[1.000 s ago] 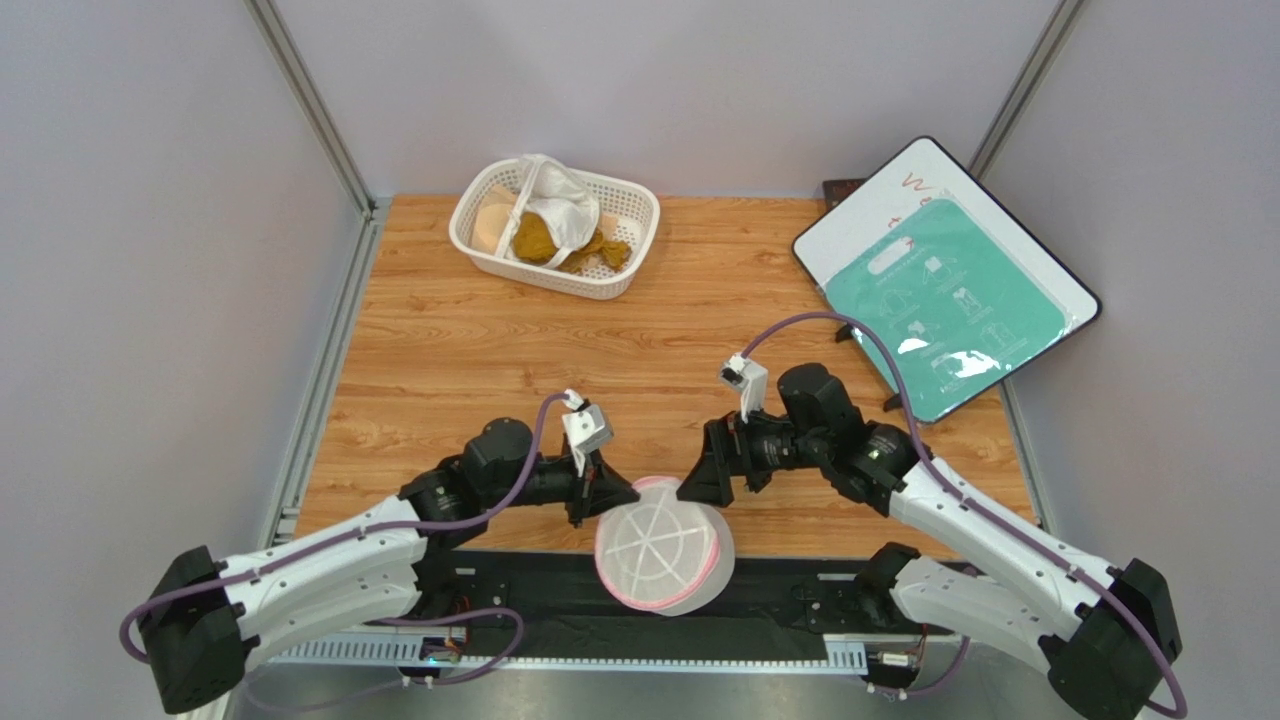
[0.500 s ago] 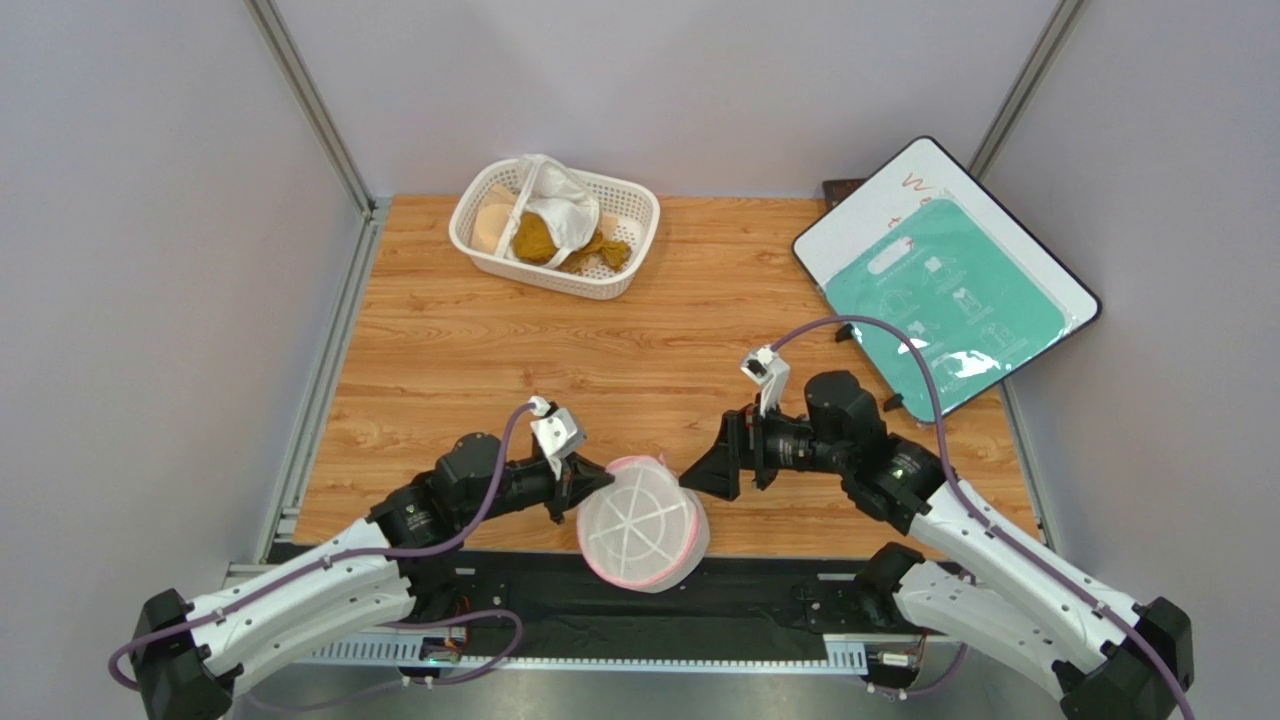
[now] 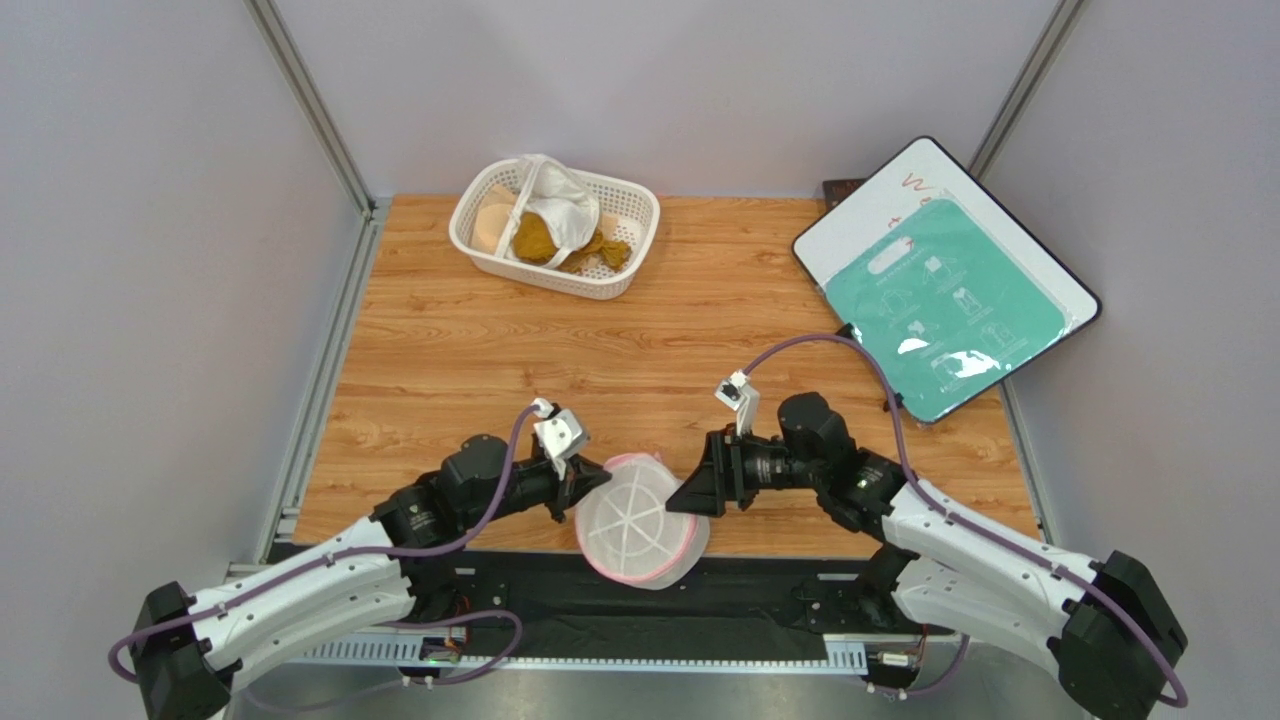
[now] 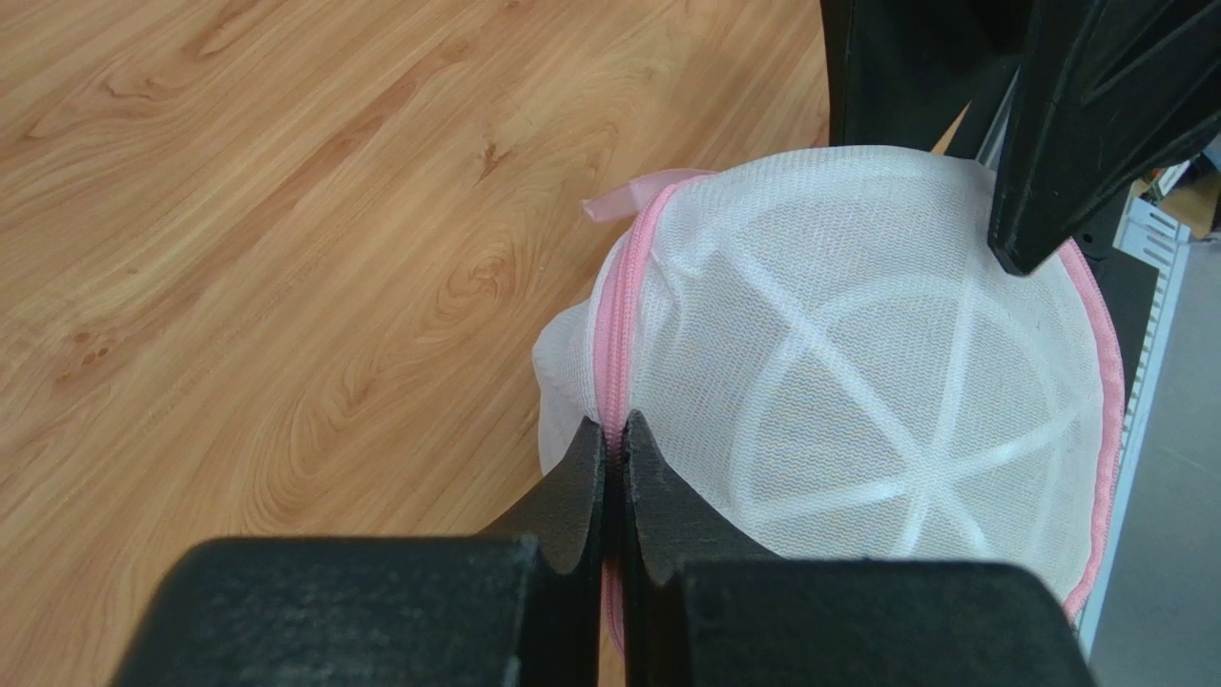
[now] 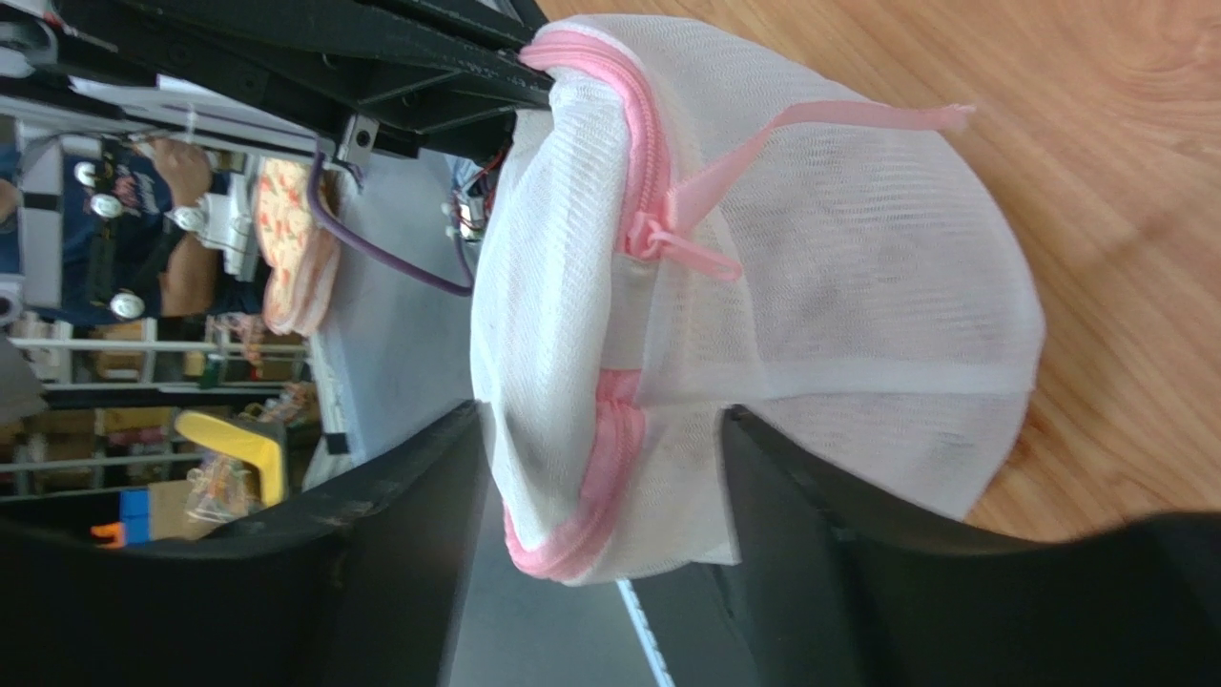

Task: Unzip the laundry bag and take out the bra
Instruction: Adjust the laundry bag at the center of the board.

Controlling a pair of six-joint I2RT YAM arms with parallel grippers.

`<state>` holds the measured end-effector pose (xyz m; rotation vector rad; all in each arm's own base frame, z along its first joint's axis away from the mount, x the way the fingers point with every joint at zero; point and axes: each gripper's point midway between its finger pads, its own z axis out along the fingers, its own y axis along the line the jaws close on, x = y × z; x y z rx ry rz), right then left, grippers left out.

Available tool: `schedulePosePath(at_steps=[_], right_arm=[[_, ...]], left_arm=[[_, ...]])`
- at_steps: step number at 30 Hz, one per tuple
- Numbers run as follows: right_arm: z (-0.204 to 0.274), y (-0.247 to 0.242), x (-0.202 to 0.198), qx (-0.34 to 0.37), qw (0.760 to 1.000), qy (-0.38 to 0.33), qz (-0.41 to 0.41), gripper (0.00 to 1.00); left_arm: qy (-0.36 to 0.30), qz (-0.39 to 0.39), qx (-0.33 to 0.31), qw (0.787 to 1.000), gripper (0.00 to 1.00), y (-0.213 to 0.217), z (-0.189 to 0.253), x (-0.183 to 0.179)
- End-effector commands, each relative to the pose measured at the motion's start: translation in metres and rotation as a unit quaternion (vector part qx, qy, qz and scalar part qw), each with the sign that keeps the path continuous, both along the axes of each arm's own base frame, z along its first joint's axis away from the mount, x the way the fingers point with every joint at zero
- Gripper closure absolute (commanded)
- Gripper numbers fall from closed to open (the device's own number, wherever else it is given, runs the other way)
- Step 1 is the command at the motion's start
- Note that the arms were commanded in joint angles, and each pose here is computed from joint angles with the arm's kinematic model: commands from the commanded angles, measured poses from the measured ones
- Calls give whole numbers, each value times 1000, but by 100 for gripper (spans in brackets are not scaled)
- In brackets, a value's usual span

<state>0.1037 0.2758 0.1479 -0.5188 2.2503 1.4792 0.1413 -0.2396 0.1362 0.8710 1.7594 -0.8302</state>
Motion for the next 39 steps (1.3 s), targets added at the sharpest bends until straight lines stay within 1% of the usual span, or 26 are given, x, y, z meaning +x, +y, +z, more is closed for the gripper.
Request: schedulePosePath(at_steps=[1,2,3,4,5,6,7,8,10,11,13,16,18,19,21,22,23,26,28,32,34,36,39], right_arm=[[20,17,2,53,998,-15,7,44],[20,19,-1,53,998,-15,12,51],[18,20,1,48,999,-18,8,78],[16,21,1,40,999,-17,6,92],[13,22,-1,32,999,-24,10,100],[10,22,1,22,999,-30,5,100],[1,18,0,-3,1000,-27,3,100],[1,18,-2,-17,999,-49,13,100],[-8,12,-2,-52,997,-65,9,100],[-6,12,-5,-53,995,-82,20,100],[-12,9,-8,-67,993,-89,27,100],[-22,4,-14,-91,990,-103,42,100],[-29,2,-19,-106,987,-110,55,100],[-31,3,-24,-107,985,-116,66,100],[-37,0,-27,-117,983,-123,73,100],[-39,0,-30,-120,982,-126,78,100],[-40,-1,-31,-123,981,-130,78,100],[-44,-2,-39,-133,976,-144,95,100],[-42,0,-45,-131,973,-158,107,100],[-39,2,-50,-135,969,-170,116,100],[-39,2,-54,-140,967,-171,125,100],[-40,1,-56,-145,966,-174,127,100],[-42,2,-62,-150,962,-180,138,100]], left_arm=[[-29,0,-32,999,100,-4,16,3],[-29,2,-36,999,100,-5,17,3],[-26,2,-35,999,100,-4,14,3],[-21,5,-39,999,100,-4,14,2],[-19,9,-41,999,99,-4,14,3],[-15,12,-43,999,92,-4,15,3],[-9,17,-47,999,82,-4,16,4],[-4,19,-45,999,61,-3,16,3],[3,22,-53,998,47,-4,23,3],[7,17,-55,998,36,-5,25,1],[9,16,-66,998,28,-7,33,0],[14,3,-79,997,21,-10,44,-4],[19,0,-89,996,19,-12,51,-6],[21,3,-90,996,16,-12,53,-6],[20,10,-103,994,14,-12,64,-4],[30,14,-92,995,13,-9,59,-5],[29,16,-96,995,12,-9,64,-4],[36,-4,-98,995,9,-12,64,-11],[41,-27,-94,994,9,-16,63,-18],[72,-47,-67,994,8,-23,38,-23],[88,-55,-64,993,8,-25,30,-27],[87,-63,-78,991,8,-31,32,-27],[96,-85,-81,988,6,-36,28,-34]])
